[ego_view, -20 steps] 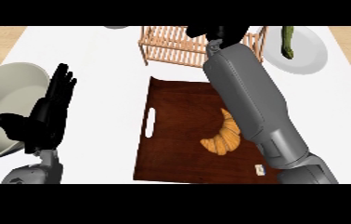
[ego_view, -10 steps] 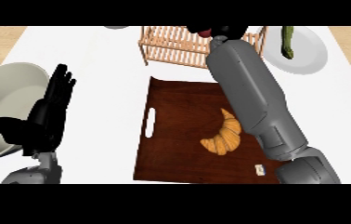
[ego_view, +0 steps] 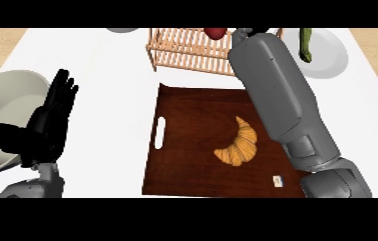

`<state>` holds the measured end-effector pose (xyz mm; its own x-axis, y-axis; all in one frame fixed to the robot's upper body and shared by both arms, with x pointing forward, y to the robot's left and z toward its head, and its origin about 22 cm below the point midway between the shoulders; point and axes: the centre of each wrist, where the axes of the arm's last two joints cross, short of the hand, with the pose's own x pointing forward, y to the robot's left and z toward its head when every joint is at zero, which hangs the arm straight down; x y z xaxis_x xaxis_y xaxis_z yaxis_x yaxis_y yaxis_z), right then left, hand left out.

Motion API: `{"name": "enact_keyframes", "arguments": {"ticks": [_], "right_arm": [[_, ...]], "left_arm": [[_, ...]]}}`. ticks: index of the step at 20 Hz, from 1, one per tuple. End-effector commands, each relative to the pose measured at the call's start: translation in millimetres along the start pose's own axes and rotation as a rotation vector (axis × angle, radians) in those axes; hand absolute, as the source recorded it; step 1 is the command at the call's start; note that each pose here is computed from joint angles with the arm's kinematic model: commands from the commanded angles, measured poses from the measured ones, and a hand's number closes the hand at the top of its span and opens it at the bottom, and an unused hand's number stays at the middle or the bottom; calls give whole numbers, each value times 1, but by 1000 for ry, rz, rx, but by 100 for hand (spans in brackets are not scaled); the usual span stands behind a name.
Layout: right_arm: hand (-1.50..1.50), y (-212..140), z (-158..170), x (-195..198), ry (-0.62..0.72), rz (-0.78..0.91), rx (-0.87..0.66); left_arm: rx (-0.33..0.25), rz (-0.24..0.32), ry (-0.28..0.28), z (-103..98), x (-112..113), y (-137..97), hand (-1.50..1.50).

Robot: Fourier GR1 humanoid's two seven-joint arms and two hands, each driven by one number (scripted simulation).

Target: Pick the tomato from the tray and place it in the tiered shelf

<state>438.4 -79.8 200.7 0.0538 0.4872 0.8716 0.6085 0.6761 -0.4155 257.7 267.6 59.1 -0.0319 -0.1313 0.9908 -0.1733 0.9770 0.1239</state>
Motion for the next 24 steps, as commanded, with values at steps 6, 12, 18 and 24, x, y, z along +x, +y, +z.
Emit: {"name": "enact_keyframes", "arguments": {"ticks": [6,12,18,24], "right_arm": [[-150,-52,-2,10,154,-95,-147],[-150,-126,10,-23,171,-68,-161],[-150,-200,55,-48,131,-101,-119],[-150,-256,75,-60,120,-113,-121]], "left_arm": [[58,-19,19,8,-16,11,0],[54,-21,35,12,-11,22,0],[38,-16,28,16,-4,14,0],[14,-6,1,-4,-6,1,0]]}}
